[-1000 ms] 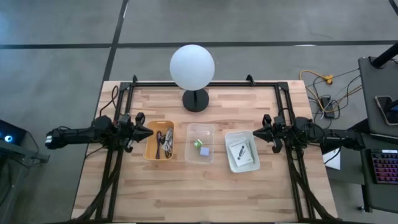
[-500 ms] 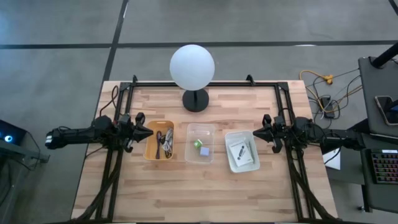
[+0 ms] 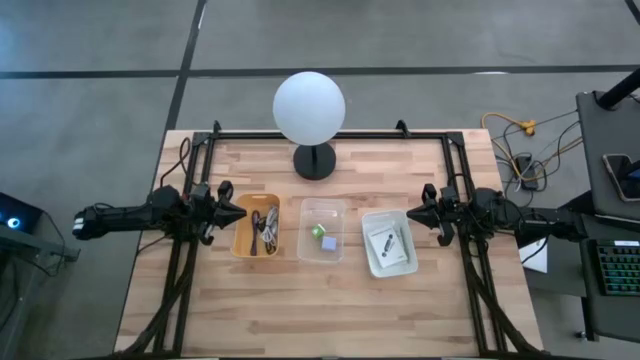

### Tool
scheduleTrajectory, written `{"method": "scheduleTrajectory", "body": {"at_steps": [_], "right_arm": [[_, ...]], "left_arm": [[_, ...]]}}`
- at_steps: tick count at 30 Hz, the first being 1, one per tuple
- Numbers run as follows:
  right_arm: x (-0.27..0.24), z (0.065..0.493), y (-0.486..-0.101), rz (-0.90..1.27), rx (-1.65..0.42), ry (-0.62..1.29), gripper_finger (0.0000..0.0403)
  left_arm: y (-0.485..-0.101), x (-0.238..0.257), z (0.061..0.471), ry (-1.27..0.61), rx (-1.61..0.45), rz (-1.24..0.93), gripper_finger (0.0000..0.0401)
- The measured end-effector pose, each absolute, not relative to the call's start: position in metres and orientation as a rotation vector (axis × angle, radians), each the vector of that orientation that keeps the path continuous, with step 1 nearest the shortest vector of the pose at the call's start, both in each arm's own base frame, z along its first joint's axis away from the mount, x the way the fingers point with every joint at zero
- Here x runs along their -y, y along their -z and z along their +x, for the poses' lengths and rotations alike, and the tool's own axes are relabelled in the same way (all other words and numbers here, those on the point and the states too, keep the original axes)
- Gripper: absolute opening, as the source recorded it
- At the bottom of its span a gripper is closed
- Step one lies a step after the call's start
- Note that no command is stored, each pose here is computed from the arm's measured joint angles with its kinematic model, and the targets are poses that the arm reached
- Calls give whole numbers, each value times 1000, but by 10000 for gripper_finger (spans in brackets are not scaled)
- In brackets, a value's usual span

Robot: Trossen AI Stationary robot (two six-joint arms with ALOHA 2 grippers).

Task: Pick and place items into bin
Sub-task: Return to Home Position

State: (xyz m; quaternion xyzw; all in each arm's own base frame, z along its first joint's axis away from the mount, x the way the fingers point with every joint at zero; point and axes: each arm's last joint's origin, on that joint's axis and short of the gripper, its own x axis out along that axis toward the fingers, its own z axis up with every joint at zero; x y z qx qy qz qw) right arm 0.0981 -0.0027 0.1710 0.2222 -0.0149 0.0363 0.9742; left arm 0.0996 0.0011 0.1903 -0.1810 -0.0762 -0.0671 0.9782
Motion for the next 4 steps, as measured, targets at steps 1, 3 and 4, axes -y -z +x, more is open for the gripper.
{"method": "scheduleTrajectory", "body": {"at_steps": [1, 3, 4], "right_arm": [[3, 98, -171, 448, 30, -74, 9], [3, 98, -171, 448, 30, -73, 9], [3, 98, -171, 448, 30, -74, 9]], "left_arm": [[-190, -1, 100, 135, 154, -365, 8], [-190, -1, 100, 135, 153, -365, 8], [-190, -1, 100, 135, 154, -365, 8]]}}
